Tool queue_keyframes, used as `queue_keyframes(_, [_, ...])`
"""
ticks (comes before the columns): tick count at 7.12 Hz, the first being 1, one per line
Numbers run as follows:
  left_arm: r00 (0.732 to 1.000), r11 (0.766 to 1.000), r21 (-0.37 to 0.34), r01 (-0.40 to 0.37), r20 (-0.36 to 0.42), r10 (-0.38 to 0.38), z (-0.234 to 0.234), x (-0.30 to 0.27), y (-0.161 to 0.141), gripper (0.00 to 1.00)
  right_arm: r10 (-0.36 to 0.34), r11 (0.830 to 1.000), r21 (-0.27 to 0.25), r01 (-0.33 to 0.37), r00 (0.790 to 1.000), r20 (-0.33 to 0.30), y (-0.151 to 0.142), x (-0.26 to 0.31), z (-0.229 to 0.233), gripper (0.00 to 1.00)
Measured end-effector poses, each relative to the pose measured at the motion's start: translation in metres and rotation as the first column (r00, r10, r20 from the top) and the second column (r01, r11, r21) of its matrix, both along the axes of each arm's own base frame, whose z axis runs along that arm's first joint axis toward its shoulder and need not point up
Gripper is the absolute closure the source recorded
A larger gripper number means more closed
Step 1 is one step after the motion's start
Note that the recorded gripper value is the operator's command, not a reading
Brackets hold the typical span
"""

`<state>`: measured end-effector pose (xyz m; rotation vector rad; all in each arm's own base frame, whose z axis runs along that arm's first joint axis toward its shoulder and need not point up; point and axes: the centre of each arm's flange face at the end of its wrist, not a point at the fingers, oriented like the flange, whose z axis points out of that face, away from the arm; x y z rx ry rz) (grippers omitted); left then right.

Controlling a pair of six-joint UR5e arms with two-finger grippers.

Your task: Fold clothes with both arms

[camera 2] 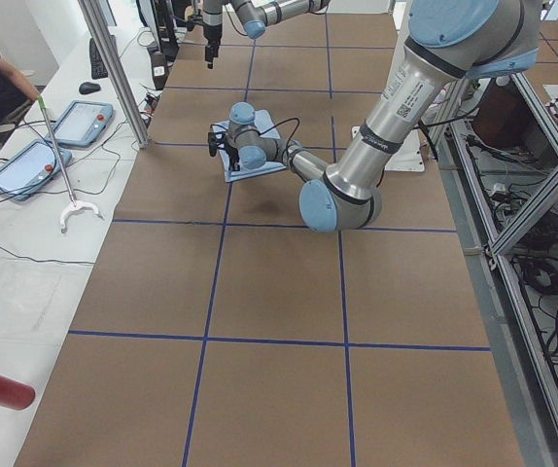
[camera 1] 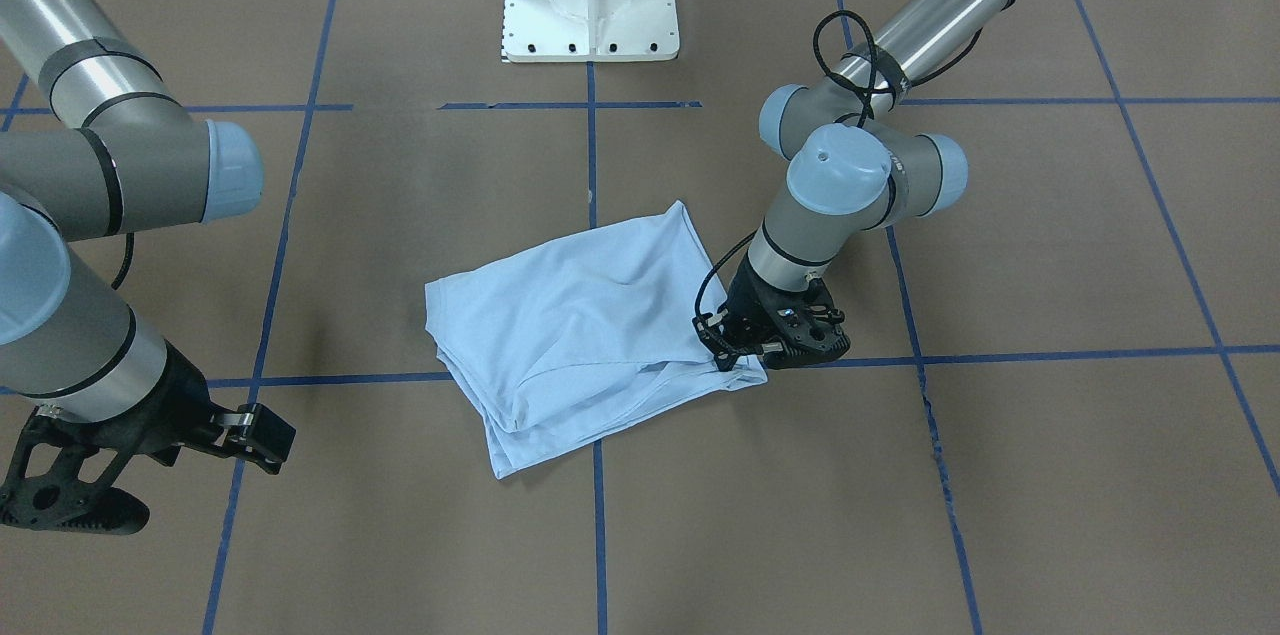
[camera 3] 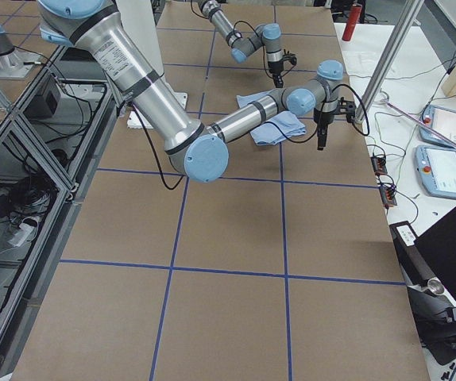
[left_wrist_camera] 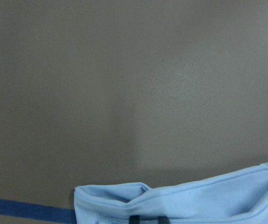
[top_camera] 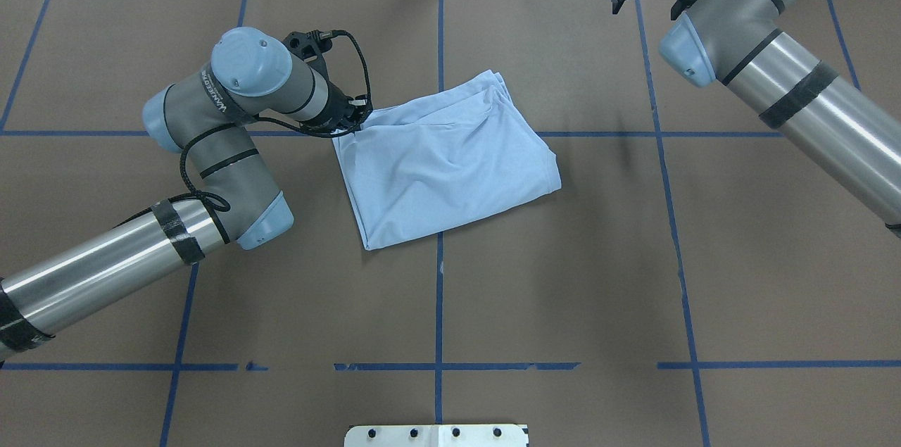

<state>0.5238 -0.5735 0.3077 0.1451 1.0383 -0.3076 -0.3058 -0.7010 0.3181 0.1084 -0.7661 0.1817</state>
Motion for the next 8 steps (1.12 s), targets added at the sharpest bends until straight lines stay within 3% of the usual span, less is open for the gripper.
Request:
queue_keyframes(2, [1.0, 1.0, -0.001, 0.009, 0.006, -0.009, 0.001, -0.006, -0.006, 1.0, -0.002, 1.0, 0.0, 0.002, 1.0, -0.002, 0.0, 0.001, 0.002, 0.0])
queue_keyframes(5, [0.998, 0.999, 0.024, 0.044, 0.053, -0.045, 0.017, -0.044, -0.044, 1.0, -0.004, 1.0, -0.001, 0.004, 1.0, -0.003, 0.001, 0.002, 0.006, 0.0])
queue_keyframes(6, [0.997, 0.998, 0.031, 0.047, 0.061, -0.049, 0.018, -0.05, -0.05, 0.14, -0.004, 1.0, -0.002, 0.004, 1.0, -0.004, 0.001, 0.002, 0.007, 0.0])
queue_keyframes(7, [0.997, 0.998, 0.036, 0.049, 0.061, -0.051, 0.017, -0.052, -0.052, 0.0, -0.005, 1.0, 0.0, 0.005, 1.0, -0.005, 0.001, 0.004, 0.009, 0.0])
queue_keyframes(8, [0.997, 0.998, 0.041, 0.053, 0.06, -0.055, 0.016, -0.055, -0.055, 0.0, -0.005, 1.0, 0.002, 0.006, 1.0, -0.007, 0.0, 0.007, 0.01, 0.0])
